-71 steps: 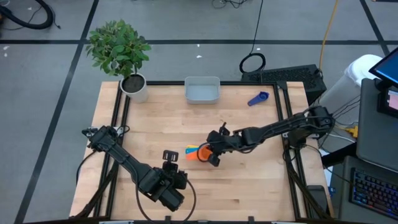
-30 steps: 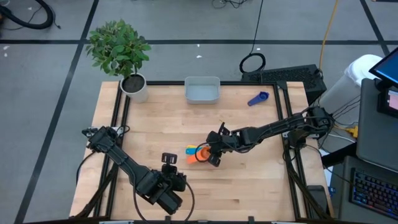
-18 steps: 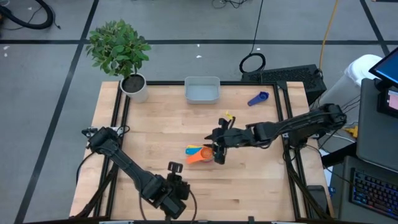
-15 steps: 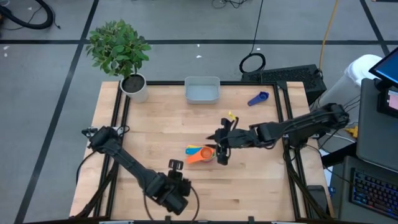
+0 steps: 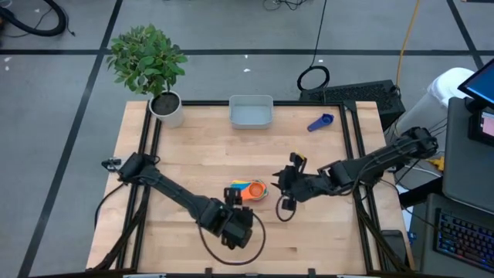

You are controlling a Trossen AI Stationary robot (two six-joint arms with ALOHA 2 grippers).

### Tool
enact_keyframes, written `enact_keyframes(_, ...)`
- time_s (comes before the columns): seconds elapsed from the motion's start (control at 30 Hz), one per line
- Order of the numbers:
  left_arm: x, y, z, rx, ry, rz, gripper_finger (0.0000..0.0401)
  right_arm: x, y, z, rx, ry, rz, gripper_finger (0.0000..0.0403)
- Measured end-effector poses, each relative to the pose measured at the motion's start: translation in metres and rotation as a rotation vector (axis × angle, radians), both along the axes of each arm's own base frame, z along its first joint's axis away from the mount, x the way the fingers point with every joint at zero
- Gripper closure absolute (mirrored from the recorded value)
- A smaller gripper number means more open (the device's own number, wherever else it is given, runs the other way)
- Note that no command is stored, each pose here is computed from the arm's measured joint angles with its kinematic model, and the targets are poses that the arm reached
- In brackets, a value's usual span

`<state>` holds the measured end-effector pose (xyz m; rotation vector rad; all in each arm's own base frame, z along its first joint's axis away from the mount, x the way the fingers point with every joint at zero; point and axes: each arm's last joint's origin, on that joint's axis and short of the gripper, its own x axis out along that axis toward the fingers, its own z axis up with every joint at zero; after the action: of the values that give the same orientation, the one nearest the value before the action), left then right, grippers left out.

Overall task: Nest measuring cups in basket
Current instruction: Stack the orange measuring cup on top of the light blue measuring cup

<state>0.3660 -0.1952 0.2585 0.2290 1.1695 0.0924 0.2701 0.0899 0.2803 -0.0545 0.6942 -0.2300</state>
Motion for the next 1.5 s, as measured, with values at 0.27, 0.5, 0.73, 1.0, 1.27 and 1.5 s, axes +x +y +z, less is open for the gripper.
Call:
enact_keyframes(0.27, 0.013, 0.023, -0.033, 0.093, 0.075, 0.016, 0.0053, -0.023, 0.010, 0.003, -0.004, -0.034, -0.015, 0.0277)
enact_keyframes(0.5, 0.014, 0.052, -0.054, 0.140, 0.148, 0.095, 0.0017, -0.036, 0.012, -0.002, 0.005, -0.070, -0.035, 0.0277)
enact_keyframes(0.73, 0.022, 0.067, -0.055, 0.113, 0.125, 0.142, 0.0006, -0.042, 0.010, -0.019, 0.012, -0.036, -0.066, 0.0277)
enact_keyframes(1.0, 0.028, 0.079, -0.055, 0.071, 0.127, 0.145, 0.0006, -0.045, 0.010, -0.028, 0.027, -0.024, -0.080, 0.0277)
enact_keyframes(1.27, 0.032, 0.096, -0.057, 0.074, 0.155, 0.143, 0.0006, -0.044, 0.015, -0.026, 0.039, -0.049, -0.061, 0.0277)
enact_keyframes(1.5, 0.025, 0.105, -0.075, 0.035, 0.238, 0.135, 0.0006, -0.045, 0.018, -0.025, 0.045, -0.064, -0.046, 0.0277)
